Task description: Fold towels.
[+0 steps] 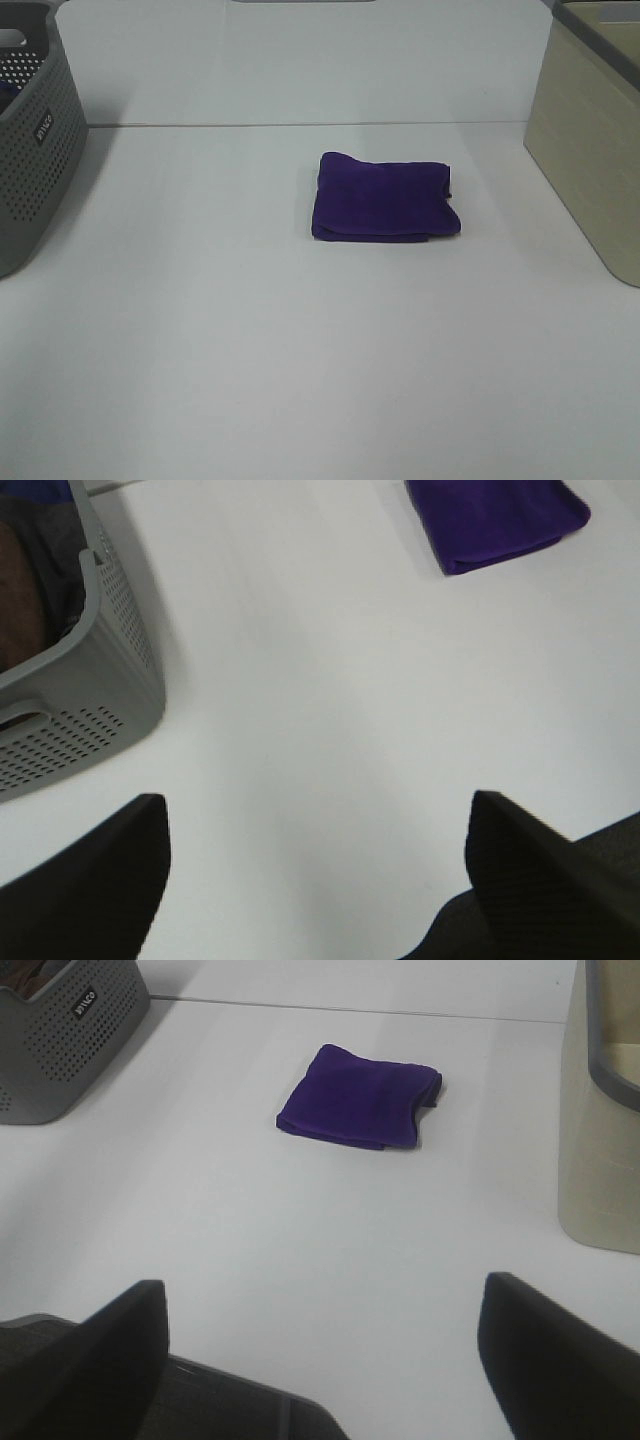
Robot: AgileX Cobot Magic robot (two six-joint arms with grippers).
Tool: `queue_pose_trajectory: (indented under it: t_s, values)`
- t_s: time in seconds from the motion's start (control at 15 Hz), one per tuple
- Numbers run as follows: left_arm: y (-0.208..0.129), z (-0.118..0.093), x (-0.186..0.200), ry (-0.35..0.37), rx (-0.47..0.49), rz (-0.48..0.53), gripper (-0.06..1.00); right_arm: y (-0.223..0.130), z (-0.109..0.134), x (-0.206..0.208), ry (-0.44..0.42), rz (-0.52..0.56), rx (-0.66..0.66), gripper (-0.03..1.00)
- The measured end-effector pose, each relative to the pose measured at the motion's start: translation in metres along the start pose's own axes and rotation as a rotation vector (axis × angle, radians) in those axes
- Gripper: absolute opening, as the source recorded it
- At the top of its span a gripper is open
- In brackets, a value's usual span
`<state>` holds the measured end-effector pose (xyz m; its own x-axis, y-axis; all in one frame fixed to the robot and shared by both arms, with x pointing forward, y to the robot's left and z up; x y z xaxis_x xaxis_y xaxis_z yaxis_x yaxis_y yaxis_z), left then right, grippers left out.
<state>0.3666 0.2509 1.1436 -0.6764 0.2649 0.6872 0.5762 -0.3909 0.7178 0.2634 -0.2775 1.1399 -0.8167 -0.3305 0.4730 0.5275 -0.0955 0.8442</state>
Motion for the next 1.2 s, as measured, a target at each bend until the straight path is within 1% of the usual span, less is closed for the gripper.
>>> queue_pose_trajectory:
  t_s: [0.07, 0.13, 0.2, 0.33, 0.47, 0.6, 0.67, 0.73, 0.87, 1.2]
  values:
    - [-0.023, -0.004, 0.021, 0.0, 0.004, -0.069, 0.75, -0.01, -0.001, 0.002, 0.013, -0.009, 0.017, 0.83]
    - [-0.046, -0.009, 0.034, -0.004, -0.003, -0.102, 0.75, -0.021, -0.003, 0.002, 0.018, -0.014, 0.036, 0.83]
    - [-0.069, -0.013, 0.042, -0.003, -0.02, -0.131, 0.75, -0.03, -0.005, 0.0, 0.019, -0.014, 0.055, 0.83]
    - [-0.101, -0.017, 0.053, 0.016, -0.071, -0.218, 0.75, -0.049, -0.01, -0.002, 0.021, -0.023, 0.079, 0.83]
    - [-0.125, -0.021, 0.055, 0.03, -0.085, -0.28, 0.75, -0.07, -0.015, -0.006, 0.024, -0.035, 0.086, 0.83]
    - [-0.142, -0.023, 0.047, 0.035, -0.099, -0.295, 0.75, -0.08, -0.018, -0.014, 0.024, -0.012, 0.082, 0.82]
    - [-0.15, -0.025, 0.039, 0.027, -0.104, -0.275, 0.75, -0.086, -0.02, -0.023, 0.02, 0.012, 0.08, 0.81]
    - [-0.157, -0.032, 0.015, -0.02, -0.124, -0.231, 0.75, -0.09, -0.022, -0.037, 0.027, 0.011, 0.073, 0.75]
    - [-0.149, -0.032, 0.009, -0.02, -0.123, -0.305, 0.75, -0.09, -0.022, -0.047, 0.039, -0.011, 0.062, 0.72]
    - [-0.148, -0.031, 0.005, -0.008, -0.115, -0.311, 0.75, -0.088, -0.023, -0.047, 0.028, -0.026, 0.068, 0.72]
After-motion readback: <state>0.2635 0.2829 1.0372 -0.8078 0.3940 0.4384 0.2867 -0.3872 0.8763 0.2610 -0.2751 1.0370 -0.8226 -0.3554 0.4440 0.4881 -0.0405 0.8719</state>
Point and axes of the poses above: a point on each arm's last joint axis where the gripper is mounted, x pointing back along that axis away from the gripper, z along the wrist's bending axis when the last joint is at zero, y = z × x, the point moved 4 cm from there along -x, pointing out along that axis toward the gripper, and after that the axes turned 10 degrees about -x, right-handed, at the moved point
